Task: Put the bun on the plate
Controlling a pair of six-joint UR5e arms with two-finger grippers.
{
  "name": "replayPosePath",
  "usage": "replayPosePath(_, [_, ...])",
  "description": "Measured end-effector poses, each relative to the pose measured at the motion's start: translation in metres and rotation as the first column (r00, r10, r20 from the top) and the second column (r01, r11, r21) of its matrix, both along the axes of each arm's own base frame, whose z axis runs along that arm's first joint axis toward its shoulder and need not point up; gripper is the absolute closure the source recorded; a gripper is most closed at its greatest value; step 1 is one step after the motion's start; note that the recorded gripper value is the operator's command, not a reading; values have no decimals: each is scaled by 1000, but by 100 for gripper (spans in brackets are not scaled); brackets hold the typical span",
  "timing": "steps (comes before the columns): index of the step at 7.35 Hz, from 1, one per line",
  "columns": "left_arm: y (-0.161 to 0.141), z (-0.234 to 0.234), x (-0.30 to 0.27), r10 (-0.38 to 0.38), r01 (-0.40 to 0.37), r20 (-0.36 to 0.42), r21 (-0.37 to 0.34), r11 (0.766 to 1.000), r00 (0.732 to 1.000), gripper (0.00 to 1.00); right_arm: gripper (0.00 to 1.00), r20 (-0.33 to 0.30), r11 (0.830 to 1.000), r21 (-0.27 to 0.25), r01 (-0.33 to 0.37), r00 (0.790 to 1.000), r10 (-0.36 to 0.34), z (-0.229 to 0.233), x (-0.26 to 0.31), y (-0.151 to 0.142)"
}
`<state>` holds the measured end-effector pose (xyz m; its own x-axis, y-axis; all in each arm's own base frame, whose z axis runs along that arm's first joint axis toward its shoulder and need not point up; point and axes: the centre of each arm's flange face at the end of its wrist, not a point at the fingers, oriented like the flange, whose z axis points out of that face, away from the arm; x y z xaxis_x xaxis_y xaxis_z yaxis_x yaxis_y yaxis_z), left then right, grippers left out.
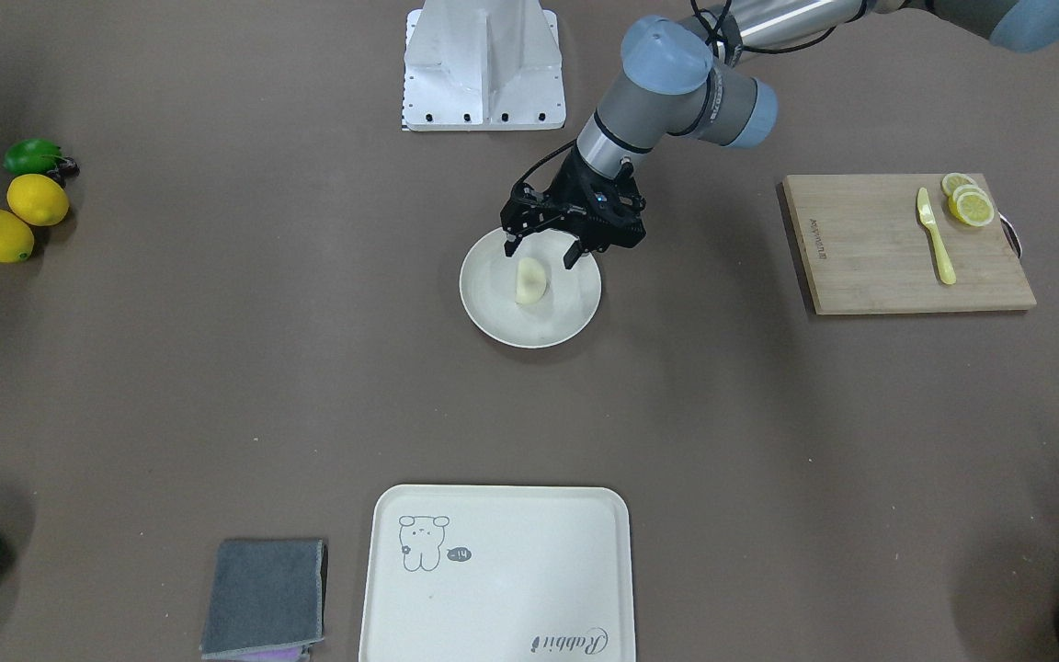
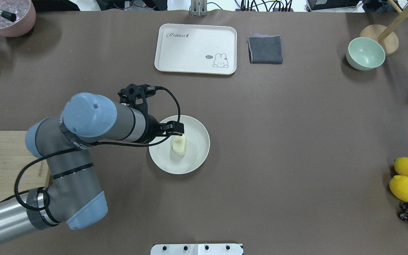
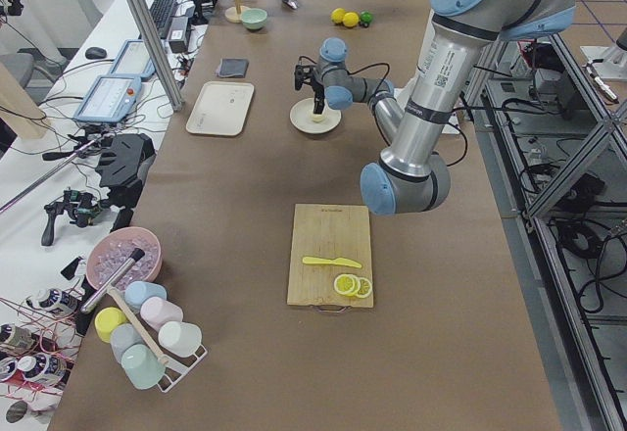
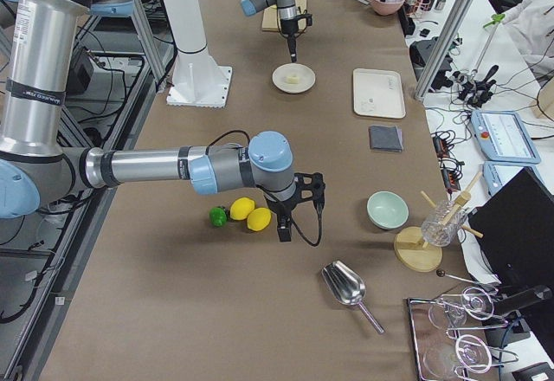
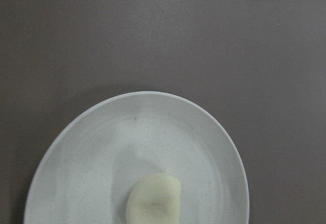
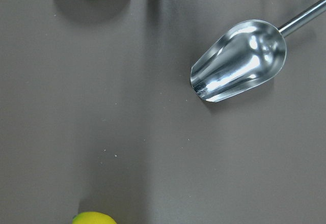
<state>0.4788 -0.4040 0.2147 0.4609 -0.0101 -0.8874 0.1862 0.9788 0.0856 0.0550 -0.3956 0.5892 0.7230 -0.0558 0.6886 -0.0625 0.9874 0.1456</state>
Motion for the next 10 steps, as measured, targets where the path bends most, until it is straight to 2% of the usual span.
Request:
replayPosePath(1, [-19, -4, -44, 33, -35, 93, 23, 999, 995, 3, 0, -7, 1000, 2, 9, 1000, -9, 8, 6, 4])
replayPosePath(2, [-48, 3, -100, 83, -96, 191, 62, 993, 978, 3, 0, -9, 1000, -3, 12, 1000, -12, 14, 9, 8])
replayPosePath(3, [-81, 19, -164, 140, -174, 292, 95, 980, 946, 3, 0, -5, 1000, -16, 8, 1000, -8, 19, 12, 13])
replayPosePath(5, [-133, 68, -290, 201, -262, 442, 80, 962, 874, 3, 0, 7, 998, -70, 5, 1000, -4, 23, 19, 17])
replayPosePath(6, [-152, 105, -358, 229, -284, 470, 49, 958, 853, 3, 0, 9, 995, -95, 19, 1000, -18, 22, 22, 19])
replayPosePath(7, [-158, 150, -418, 259, -307, 471, 27, 951, 843, 3, 0, 12, 993, -112, 39, 999, -38, 17, 26, 16])
replayPosePath(8, [-149, 206, -464, 294, -326, 464, -12, 945, 836, 3, 0, 11, 991, -120, 60, 998, -59, 10, 35, 11])
replayPosePath(10, [-119, 302, -504, 327, -323, 445, -87, 942, 834, 3, 0, -14, 984, -153, 91, 995, -94, 23, 47, 24])
